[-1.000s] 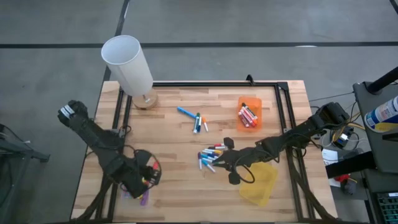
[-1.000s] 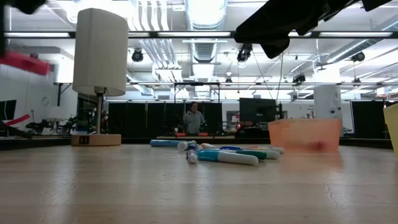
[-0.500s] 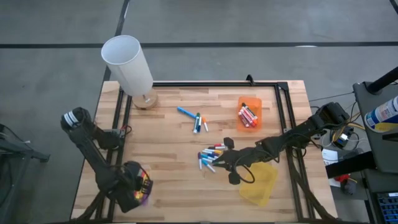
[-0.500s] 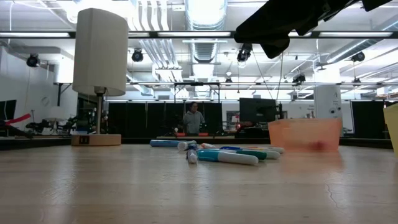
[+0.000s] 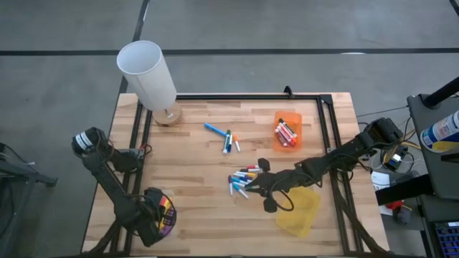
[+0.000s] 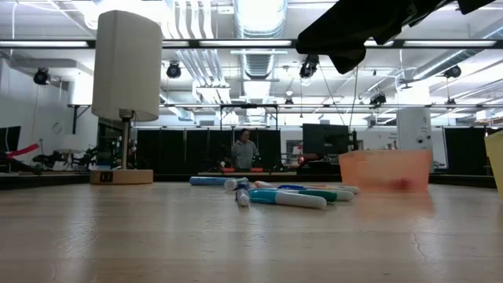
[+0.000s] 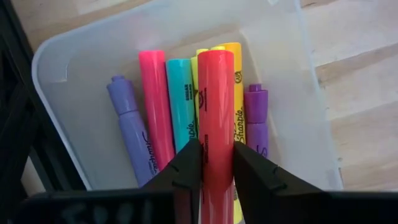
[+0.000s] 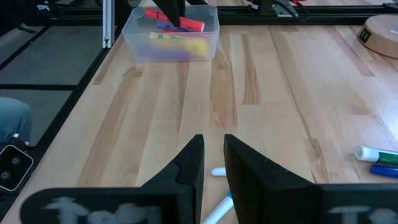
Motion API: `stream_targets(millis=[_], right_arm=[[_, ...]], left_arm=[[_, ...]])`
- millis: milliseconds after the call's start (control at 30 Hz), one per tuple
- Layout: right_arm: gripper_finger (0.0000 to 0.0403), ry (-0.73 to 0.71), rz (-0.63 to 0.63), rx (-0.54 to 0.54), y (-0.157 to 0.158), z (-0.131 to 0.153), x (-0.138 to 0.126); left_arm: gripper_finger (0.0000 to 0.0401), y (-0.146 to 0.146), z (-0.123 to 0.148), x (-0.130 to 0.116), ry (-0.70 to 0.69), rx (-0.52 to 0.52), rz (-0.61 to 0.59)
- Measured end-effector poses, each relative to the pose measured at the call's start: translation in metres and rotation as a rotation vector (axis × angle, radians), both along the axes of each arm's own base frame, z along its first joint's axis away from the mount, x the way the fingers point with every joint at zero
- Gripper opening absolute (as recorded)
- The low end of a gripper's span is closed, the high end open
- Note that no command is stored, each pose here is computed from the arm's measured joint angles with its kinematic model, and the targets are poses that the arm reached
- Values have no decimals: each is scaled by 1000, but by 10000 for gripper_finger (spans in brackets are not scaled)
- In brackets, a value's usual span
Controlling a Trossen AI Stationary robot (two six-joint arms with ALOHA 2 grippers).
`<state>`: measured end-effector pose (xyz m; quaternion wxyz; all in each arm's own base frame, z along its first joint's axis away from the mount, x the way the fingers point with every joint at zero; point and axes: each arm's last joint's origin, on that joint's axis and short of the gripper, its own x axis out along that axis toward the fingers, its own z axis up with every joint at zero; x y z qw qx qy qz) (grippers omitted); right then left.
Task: Pick & Place Markers
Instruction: Put the red marker pen into the transparent bin, then put the blue marker pen into the transparent bin
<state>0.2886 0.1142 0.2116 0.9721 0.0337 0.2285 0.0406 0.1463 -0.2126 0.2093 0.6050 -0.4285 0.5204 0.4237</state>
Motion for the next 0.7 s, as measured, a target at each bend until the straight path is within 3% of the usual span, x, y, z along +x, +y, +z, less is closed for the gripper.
stream_targets(millis=[167,500,700], right_arm=[[57,-1,0,0,0,0,0],[57,0,1,1,0,0,0],[57,0,1,0,0,0,0]], left_arm=[[86,1,2,-1,-4,-5,-28],[159,3,3,-1,-2,10,-66],[165,10,15,1,-79,19,-91]])
